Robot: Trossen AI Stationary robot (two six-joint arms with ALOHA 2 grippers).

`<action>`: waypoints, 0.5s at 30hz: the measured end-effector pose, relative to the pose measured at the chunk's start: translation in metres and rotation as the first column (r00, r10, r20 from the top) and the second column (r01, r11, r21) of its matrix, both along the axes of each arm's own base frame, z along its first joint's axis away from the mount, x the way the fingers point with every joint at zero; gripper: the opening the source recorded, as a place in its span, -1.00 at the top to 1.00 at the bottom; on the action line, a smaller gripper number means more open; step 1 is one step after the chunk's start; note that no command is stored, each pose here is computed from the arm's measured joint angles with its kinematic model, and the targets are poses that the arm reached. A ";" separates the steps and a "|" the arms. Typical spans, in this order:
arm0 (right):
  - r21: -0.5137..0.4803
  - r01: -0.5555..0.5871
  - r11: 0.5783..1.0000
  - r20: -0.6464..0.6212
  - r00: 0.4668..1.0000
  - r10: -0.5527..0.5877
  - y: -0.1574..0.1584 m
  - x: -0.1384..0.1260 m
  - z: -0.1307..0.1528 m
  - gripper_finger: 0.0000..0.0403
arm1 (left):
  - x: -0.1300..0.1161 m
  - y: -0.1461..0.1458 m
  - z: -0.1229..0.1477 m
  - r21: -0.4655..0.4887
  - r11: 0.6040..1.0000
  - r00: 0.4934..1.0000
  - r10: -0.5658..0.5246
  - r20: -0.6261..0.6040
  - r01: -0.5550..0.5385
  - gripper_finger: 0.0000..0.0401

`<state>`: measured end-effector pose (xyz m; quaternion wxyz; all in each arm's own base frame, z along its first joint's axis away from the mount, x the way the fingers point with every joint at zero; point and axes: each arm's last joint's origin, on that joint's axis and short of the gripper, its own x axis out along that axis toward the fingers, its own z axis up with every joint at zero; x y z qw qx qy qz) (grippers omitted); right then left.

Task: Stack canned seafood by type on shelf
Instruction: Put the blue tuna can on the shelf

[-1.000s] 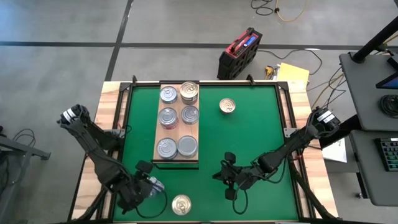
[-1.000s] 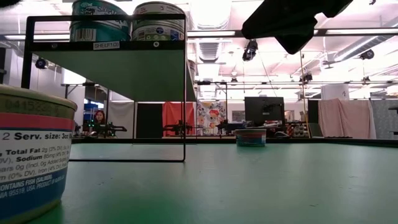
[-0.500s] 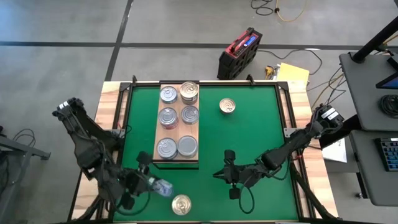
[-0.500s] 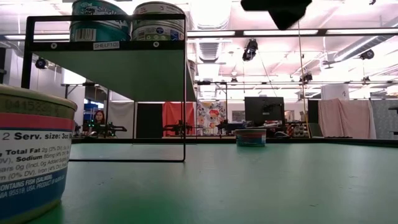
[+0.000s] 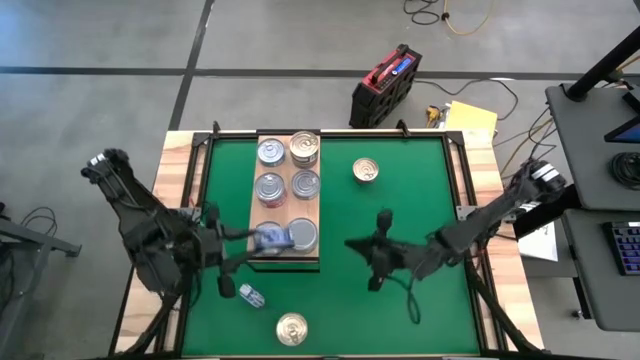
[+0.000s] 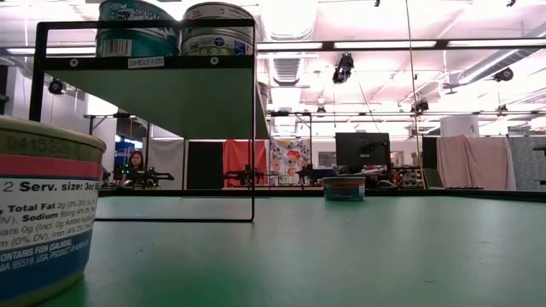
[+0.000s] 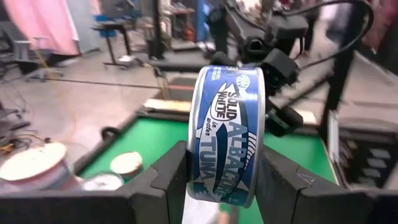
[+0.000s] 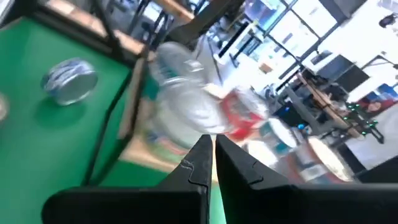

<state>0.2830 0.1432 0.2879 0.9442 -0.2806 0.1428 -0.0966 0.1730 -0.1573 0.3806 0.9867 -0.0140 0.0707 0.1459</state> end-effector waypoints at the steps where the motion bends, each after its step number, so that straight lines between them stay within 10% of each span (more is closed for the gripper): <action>1: 0.009 -0.006 1.000 0.008 1.000 0.006 -0.007 -0.004 0.008 0.94 | -0.001 0.004 0.006 -0.006 1.000 1.000 0.012 0.014 -0.012 0.37; 9: 0.183 -0.064 0.981 0.022 0.998 0.061 -0.086 -0.019 0.045 0.94 | 0.001 0.026 0.029 0.072 0.993 0.995 0.090 0.032 -0.092 0.37; 15: 0.109 0.083 0.991 -0.029 0.996 -0.081 -0.135 -0.025 0.050 0.94 | 0.002 0.046 0.067 0.066 0.981 0.980 0.178 0.091 -0.184 0.37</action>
